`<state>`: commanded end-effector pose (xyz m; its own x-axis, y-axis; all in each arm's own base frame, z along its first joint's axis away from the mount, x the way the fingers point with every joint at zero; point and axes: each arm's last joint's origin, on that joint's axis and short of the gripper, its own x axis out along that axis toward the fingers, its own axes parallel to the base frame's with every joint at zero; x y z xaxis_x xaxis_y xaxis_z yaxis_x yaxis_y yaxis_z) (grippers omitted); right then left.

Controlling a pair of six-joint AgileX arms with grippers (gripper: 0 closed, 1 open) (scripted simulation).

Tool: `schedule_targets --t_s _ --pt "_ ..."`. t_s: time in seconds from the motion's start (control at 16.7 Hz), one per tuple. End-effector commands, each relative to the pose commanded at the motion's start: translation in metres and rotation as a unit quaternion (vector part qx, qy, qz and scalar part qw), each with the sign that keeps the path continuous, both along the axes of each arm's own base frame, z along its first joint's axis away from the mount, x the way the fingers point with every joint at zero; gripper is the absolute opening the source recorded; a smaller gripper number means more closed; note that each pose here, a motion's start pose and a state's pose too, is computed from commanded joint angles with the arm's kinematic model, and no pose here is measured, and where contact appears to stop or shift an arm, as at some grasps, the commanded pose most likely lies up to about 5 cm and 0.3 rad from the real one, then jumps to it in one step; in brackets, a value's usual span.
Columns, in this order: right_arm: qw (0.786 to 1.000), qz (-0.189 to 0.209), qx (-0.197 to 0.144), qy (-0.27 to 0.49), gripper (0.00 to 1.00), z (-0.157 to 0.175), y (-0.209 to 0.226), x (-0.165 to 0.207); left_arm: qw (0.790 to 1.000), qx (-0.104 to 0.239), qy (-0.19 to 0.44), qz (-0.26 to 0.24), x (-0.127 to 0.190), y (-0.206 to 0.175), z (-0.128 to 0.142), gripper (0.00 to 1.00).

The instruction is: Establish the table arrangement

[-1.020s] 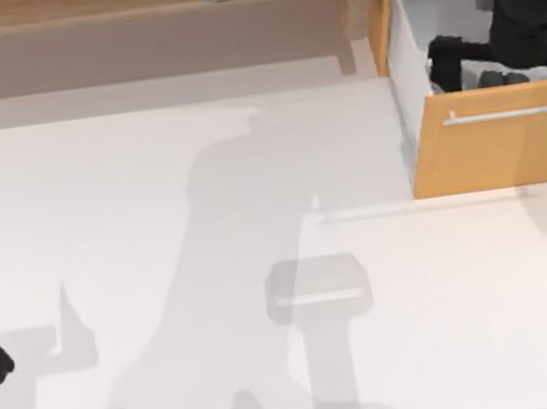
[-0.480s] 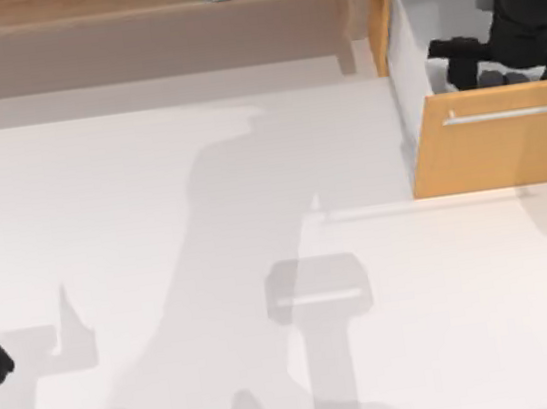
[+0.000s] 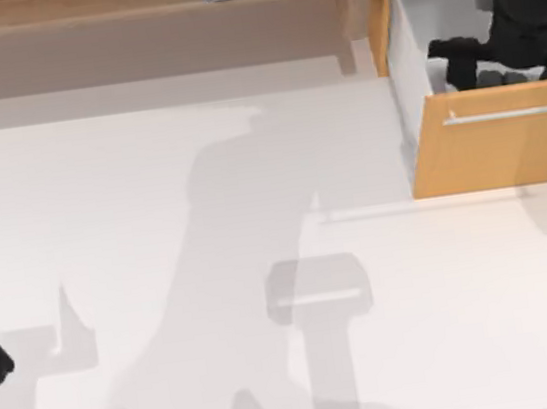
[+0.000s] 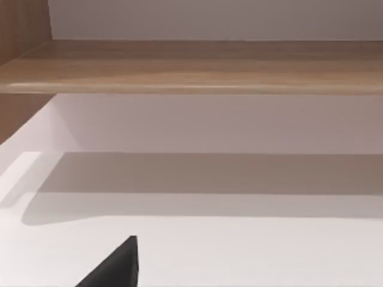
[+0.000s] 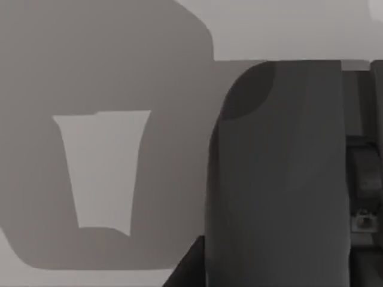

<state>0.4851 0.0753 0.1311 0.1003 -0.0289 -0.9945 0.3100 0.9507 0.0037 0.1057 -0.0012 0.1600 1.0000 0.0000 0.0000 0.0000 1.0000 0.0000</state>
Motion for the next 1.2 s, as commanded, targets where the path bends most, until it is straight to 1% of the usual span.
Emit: schedule_targets --t_s 0.3,0.6,0.72,0.96,1.08,1.2 --pt "1.0 -0.001 0.0 -0.002 0.0 0.002 0.0 0.0 1.0 0.0 0.0 0.0 0.0 0.0 0.0 1.0" --pt "1.0 0.019 -0.003 -0.017 0.0 0.027 0.0 -0.012 1.0 0.0 0.0 0.0 0.0 0.0 0.0 1.0" --pt "0.999 0.032 -0.004 -0.038 0.0 0.045 -0.002 -0.02 1.0 0.0 0.0 0.0 0.0 0.0 0.0 1.0" --pt "0.991 0.057 -0.003 -0.118 0.0 0.103 -0.016 -0.042 1.0 0.0 0.0 0.0 0.0 0.0 0.0 1.0" --pt "0.986 0.066 -0.006 -0.156 0.0 0.131 -0.026 -0.059 1.0 0.0 0.0 0.0 0.0 0.0 0.0 1.0" --pt "0.981 0.075 -0.01 -0.181 0.0 0.151 -0.037 -0.079 1.0 0.0 0.0 0.0 0.0 0.0 0.0 1.0"
